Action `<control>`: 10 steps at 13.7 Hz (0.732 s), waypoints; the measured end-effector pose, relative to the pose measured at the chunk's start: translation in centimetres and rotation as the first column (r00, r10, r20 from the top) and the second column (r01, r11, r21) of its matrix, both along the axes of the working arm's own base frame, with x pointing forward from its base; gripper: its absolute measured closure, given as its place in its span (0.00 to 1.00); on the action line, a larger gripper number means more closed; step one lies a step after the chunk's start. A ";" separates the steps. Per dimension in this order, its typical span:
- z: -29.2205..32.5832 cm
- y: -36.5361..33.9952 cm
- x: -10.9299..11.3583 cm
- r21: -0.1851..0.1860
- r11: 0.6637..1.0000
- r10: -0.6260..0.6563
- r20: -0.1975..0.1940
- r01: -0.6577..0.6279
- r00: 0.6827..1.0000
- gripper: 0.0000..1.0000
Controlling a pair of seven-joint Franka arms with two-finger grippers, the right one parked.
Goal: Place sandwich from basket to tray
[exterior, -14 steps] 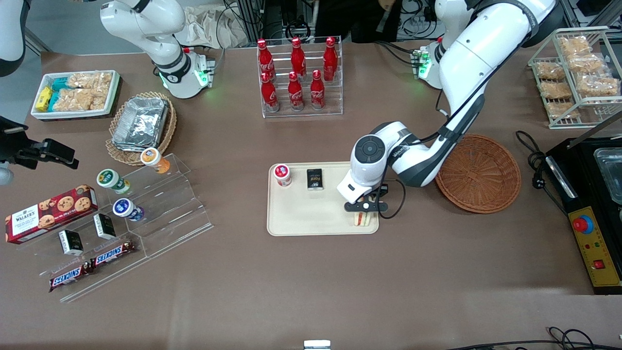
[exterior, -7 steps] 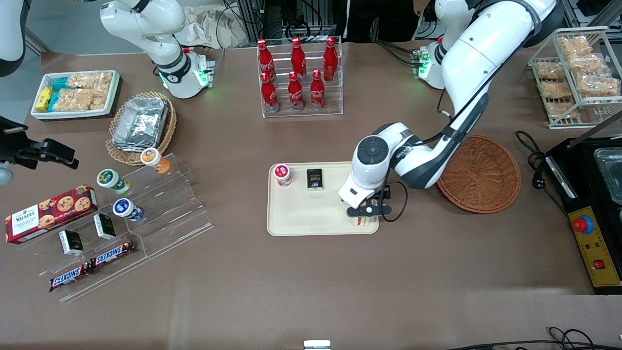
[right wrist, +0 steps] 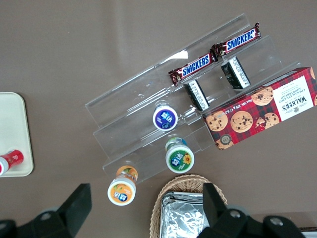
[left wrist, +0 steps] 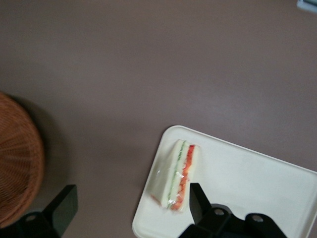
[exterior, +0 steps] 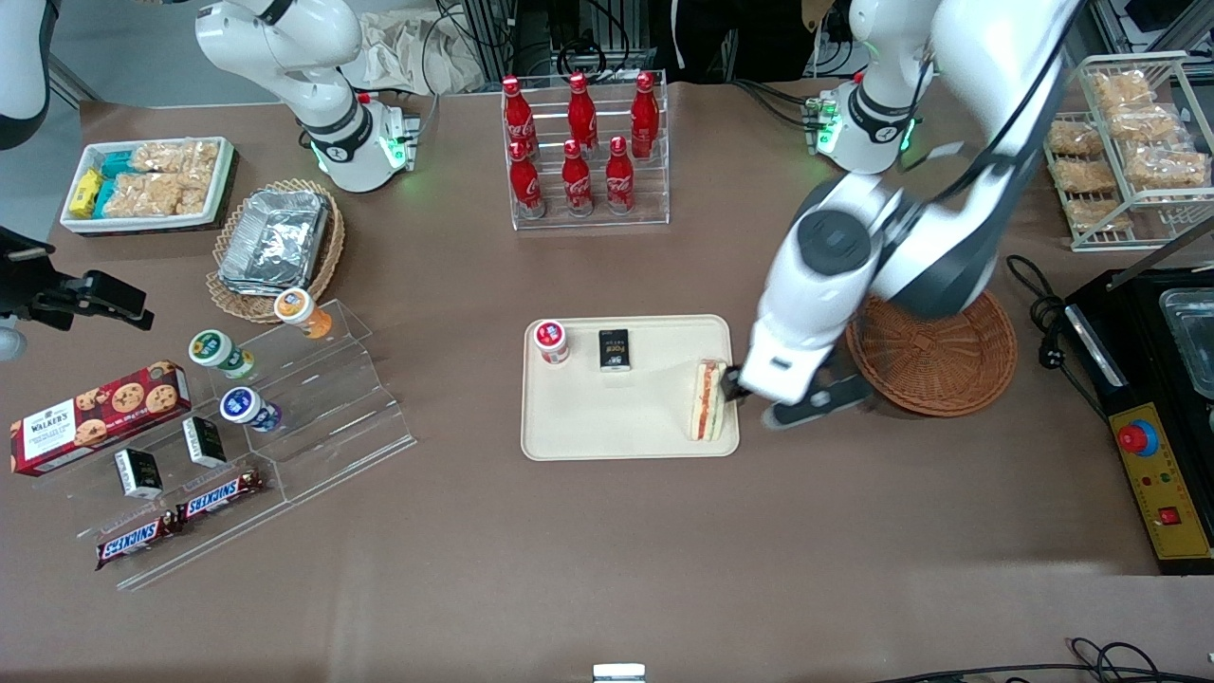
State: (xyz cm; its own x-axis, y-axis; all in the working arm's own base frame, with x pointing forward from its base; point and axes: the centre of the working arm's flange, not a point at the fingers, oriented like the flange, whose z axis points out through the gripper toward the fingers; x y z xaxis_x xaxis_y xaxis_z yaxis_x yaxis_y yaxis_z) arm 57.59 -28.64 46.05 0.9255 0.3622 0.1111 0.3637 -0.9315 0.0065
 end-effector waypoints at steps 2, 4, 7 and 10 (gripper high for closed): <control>5.0 2.7 -1.3 0.014 0.999 0.033 0.003 -0.033 0.999 0.00; 8.4 6.5 -2.1 0.014 1.000 -0.001 -0.027 0.001 1.000 0.00; 13.4 15.8 -3.5 -0.012 0.988 -0.154 -0.079 0.153 0.985 0.00; 16.2 23.6 -5.0 -0.021 0.964 -0.267 -0.099 0.267 0.959 0.00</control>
